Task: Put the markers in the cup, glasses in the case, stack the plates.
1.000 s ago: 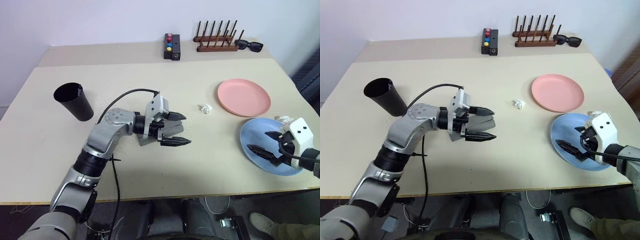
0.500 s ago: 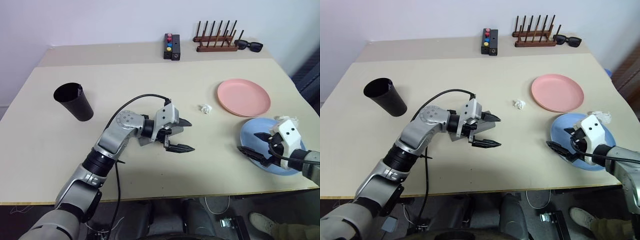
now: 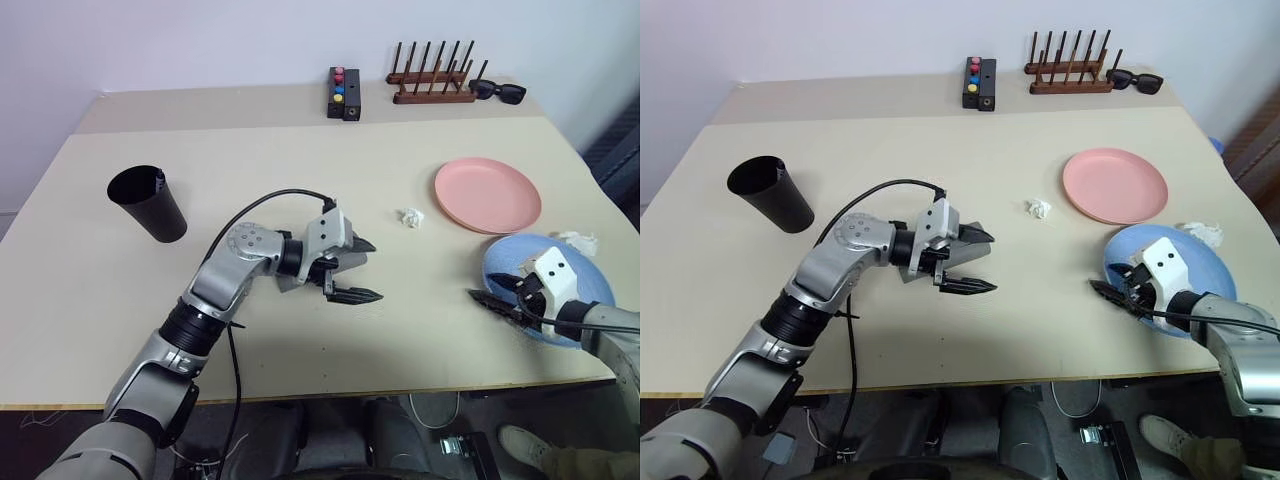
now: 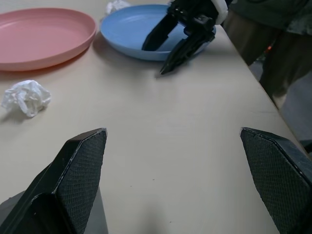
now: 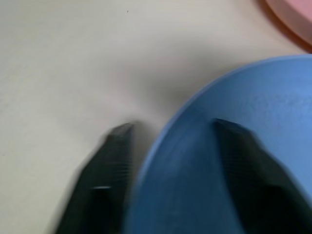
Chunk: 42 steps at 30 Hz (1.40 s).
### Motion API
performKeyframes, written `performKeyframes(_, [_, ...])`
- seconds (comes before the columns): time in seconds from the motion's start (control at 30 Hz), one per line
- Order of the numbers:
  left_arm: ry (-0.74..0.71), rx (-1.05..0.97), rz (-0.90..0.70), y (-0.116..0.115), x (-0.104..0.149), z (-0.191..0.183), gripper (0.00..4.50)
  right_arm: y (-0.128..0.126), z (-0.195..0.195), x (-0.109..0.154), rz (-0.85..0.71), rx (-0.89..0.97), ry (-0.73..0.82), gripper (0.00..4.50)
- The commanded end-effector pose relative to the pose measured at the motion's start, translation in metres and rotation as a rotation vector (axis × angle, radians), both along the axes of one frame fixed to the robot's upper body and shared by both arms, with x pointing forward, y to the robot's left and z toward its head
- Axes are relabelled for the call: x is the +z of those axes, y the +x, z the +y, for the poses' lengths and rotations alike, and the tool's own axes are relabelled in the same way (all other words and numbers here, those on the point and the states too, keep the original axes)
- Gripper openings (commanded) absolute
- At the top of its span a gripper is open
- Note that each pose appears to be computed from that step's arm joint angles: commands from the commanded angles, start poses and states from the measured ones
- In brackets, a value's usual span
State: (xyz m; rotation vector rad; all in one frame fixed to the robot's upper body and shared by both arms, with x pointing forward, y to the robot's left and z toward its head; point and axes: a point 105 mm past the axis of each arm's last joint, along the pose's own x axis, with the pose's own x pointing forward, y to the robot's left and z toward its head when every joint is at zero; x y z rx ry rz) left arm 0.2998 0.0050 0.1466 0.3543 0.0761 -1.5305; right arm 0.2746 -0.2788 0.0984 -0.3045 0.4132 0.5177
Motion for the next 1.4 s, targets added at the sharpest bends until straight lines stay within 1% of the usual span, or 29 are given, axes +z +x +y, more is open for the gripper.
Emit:
performKeyframes(0.03, [-0.031,-0.004,-0.031,-0.003,0.011,0.001,4.50,0.003,0.003,0.004,-0.020,0.018,0.001,0.60])
performKeyframes(0.07, [-0.030,-0.003,-0.031,-0.003,0.010,0.001,4.50,0.003,0.003,0.004,-0.022,0.018,-0.003,0.07])
performKeyframes(0.1, [-0.029,-0.001,-0.031,-0.003,0.010,0.000,4.50,0.003,0.004,0.004,-0.024,0.019,-0.006,0.03])
performKeyframes(0.33, [-0.029,0.003,-0.038,-0.002,0.010,0.000,4.50,0.000,0.009,0.010,-0.042,0.033,-0.025,0.03])
performKeyframes(0.47, [-0.030,0.006,-0.038,0.000,0.010,0.000,4.50,0.001,0.009,0.016,-0.078,0.039,-0.070,0.03])
performKeyframes(0.5, [-0.029,0.008,-0.040,0.000,0.010,0.000,4.50,0.002,0.010,0.020,-0.098,0.034,-0.069,0.03])
performKeyframes(0.63, [-0.027,0.015,-0.042,0.002,0.008,0.000,4.50,0.011,0.009,0.044,-0.217,0.019,-0.151,0.03])
performKeyframes(0.87, [-0.030,0.023,-0.042,0.004,0.008,0.000,4.50,0.023,0.019,0.076,-0.322,0.061,-0.217,0.03])
performKeyframes(0.97, [-0.036,0.032,-0.043,0.004,0.009,0.000,4.50,0.037,0.026,0.092,-0.371,0.091,-0.239,0.03])
performKeyframes(1.03, [-0.039,0.036,-0.043,0.004,0.009,0.000,4.50,0.044,0.029,0.097,-0.385,0.108,-0.248,0.03])
performKeyframes(1.1, [-0.040,0.043,-0.044,0.005,0.009,0.000,4.50,0.054,0.031,0.096,-0.389,0.123,-0.246,0.03])
performKeyframes(1.27, [-0.056,0.080,-0.048,0.005,0.012,0.001,4.50,0.098,0.032,0.086,-0.393,0.138,-0.261,0.03])
performKeyframes(1.33, [-0.057,0.089,-0.049,0.004,0.012,0.001,4.50,0.110,0.034,0.084,-0.404,0.145,-0.269,0.03])
performKeyframes(1.4, [-0.063,0.119,-0.049,0.004,0.013,0.004,4.50,0.128,0.034,0.079,-0.407,0.141,-0.294,0.03])
